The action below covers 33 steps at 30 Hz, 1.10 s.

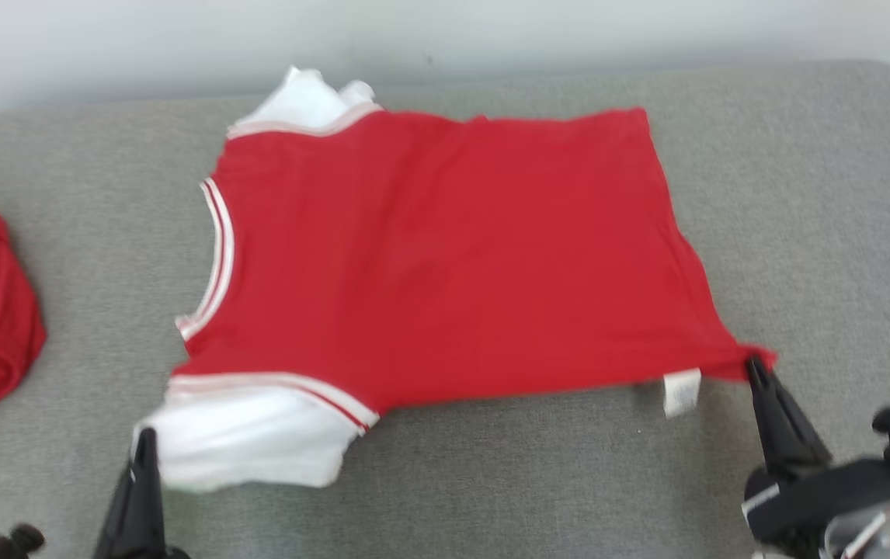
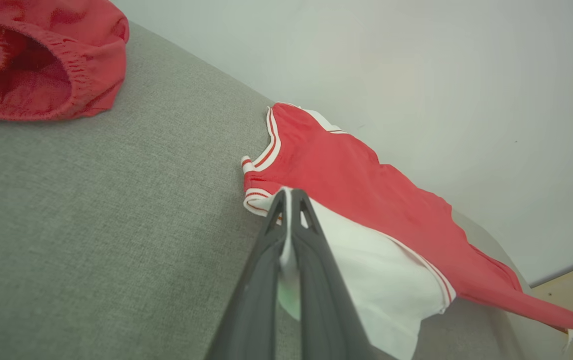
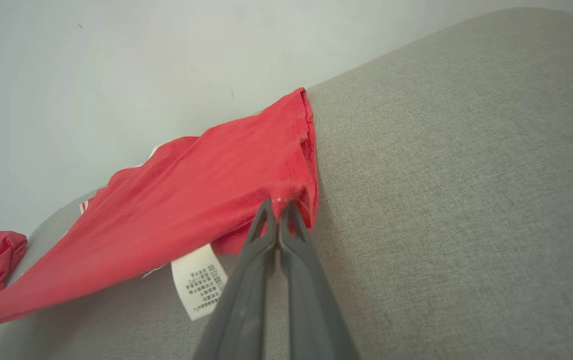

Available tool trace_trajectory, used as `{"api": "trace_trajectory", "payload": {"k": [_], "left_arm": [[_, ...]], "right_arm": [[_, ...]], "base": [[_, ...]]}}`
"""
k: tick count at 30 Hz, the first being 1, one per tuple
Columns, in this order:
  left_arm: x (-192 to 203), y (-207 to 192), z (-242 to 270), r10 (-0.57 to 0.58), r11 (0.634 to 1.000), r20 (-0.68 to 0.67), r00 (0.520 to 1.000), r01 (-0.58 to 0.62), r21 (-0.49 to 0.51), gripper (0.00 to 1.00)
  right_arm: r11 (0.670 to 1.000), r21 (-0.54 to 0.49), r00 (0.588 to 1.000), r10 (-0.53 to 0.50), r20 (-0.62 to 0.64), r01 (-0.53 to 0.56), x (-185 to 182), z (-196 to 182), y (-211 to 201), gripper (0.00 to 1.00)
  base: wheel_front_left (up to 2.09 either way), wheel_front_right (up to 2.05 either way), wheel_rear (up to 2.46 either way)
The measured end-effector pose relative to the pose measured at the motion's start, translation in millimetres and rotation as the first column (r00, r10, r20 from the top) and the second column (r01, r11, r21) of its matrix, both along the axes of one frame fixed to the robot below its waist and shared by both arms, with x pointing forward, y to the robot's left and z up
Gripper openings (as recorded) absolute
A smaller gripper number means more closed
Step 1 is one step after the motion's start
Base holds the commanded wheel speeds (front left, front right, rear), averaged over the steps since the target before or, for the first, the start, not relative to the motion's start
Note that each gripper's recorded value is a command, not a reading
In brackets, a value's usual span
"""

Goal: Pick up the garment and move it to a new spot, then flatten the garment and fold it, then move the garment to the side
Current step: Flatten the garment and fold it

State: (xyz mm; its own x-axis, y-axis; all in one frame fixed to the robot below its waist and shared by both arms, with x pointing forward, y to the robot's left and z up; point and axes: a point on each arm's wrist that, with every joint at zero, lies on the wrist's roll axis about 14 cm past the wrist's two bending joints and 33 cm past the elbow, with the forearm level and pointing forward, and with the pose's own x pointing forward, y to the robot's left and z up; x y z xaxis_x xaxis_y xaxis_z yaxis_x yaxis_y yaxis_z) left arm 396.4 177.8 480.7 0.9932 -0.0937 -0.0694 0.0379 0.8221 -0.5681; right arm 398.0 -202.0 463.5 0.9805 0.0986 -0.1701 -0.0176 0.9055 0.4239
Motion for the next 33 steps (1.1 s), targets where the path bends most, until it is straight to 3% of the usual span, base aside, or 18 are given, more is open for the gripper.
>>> {"api": "trace_trajectory", "payload": {"k": [13,18,24,33], "left_arm": [[-69.9,-1.1,-41.9,0.012,1.000,-0.148,0.989,-0.011,0.004,0.00],[-78.9,-3.2,-42.7,-0.001,1.000,-0.150,0.989,0.005,0.024,0.00],[-60.8,-15.2,-27.7,-0.081,0.992,-0.077,0.994,0.089,0.093,0.00],[-4.4,-28.3,-4.4,-0.187,0.967,0.006,0.982,0.183,0.180,0.00]], "right_arm": [[0.999,-0.031,0.987,-0.018,-0.158,0.013,-74.1,-38.0,-4.9,0.00],[1.000,-0.020,0.987,-0.017,-0.158,0.014,-82.7,-37.4,-1.6,0.00],[1.000,-0.023,0.991,0.000,-0.135,-0.003,-78.5,-30.2,3.7,0.00],[0.998,-0.038,0.994,0.045,-0.095,-0.049,-43.3,-16.4,13.7,0.00]], "base": [[0.00,0.00,0.00],[0.00,0.00,0.00],[0.00,0.00,0.00],[0.00,0.00,0.00]]}}
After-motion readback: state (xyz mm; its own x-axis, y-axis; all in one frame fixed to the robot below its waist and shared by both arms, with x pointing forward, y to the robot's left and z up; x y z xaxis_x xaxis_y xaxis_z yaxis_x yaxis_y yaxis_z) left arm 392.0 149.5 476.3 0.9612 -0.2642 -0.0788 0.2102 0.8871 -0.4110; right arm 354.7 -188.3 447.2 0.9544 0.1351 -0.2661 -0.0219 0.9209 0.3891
